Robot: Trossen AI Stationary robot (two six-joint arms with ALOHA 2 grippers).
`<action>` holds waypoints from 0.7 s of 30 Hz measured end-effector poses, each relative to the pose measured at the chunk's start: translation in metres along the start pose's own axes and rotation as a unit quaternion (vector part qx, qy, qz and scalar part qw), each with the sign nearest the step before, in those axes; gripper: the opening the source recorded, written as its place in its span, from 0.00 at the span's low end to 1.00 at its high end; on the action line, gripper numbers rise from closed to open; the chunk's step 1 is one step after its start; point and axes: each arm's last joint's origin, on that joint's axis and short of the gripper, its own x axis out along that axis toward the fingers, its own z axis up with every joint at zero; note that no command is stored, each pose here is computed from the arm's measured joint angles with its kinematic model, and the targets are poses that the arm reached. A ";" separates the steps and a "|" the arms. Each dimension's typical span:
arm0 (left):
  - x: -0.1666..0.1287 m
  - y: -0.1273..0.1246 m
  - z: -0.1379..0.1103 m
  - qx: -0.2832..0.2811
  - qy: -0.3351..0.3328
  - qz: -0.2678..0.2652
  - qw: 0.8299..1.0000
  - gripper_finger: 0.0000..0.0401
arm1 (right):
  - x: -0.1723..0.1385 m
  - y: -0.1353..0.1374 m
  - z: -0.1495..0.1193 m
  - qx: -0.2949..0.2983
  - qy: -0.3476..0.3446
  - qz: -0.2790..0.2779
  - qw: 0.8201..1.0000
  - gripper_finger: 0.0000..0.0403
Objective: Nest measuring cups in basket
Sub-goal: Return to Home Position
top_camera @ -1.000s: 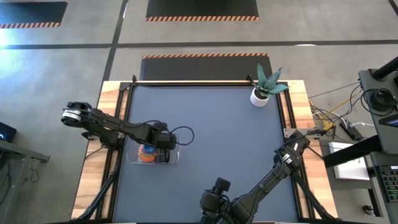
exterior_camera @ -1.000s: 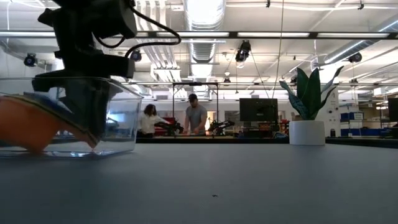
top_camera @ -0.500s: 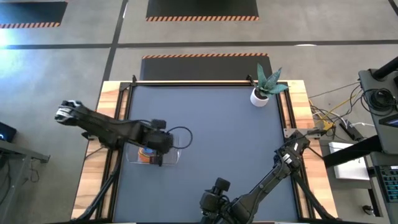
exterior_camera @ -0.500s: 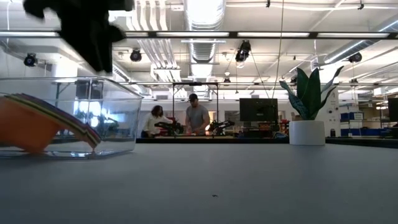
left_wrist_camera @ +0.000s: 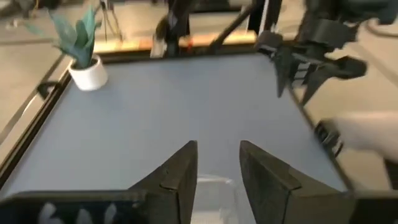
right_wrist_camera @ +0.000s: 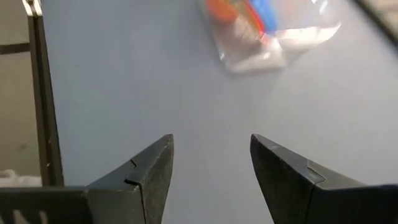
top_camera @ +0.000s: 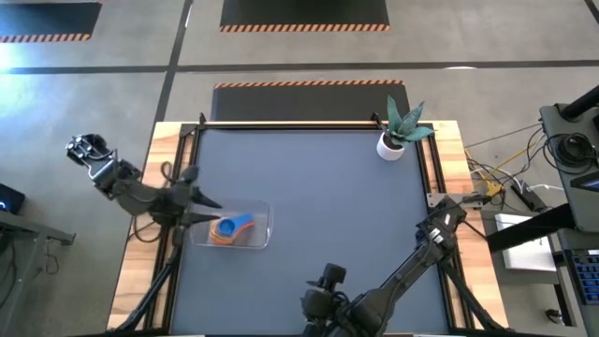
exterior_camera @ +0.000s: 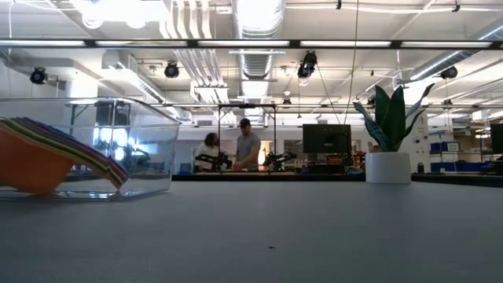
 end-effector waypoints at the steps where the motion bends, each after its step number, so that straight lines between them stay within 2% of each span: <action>1: -0.003 0.000 -0.005 -0.005 -0.014 -0.002 1.000 0.25 | -0.005 -0.002 0.003 -0.006 -0.009 -0.002 1.000 0.50; 4: -0.005 0.000 -0.015 -0.029 -0.048 0.013 0.998 0.21 | -0.019 -0.010 0.010 -0.024 -0.037 -0.011 0.999 0.46; 11: -0.006 0.002 -0.025 -0.019 -0.055 0.028 0.998 0.14 | -0.044 -0.040 0.024 -0.040 -0.057 -0.021 0.997 0.27; 15: -0.013 0.008 -0.025 -0.023 -0.068 0.041 0.997 0.10 | -0.063 -0.068 0.011 -0.043 -0.053 -0.060 0.996 0.15; 19: -0.019 0.013 -0.028 -0.015 -0.070 0.042 0.997 0.10 | -0.082 -0.103 -0.012 0.005 -0.084 -0.088 0.993 0.04; 21: -0.023 0.016 -0.030 -0.005 -0.070 0.042 0.997 0.10 | -0.084 -0.122 -0.024 0.031 -0.091 -0.087 0.992 0.03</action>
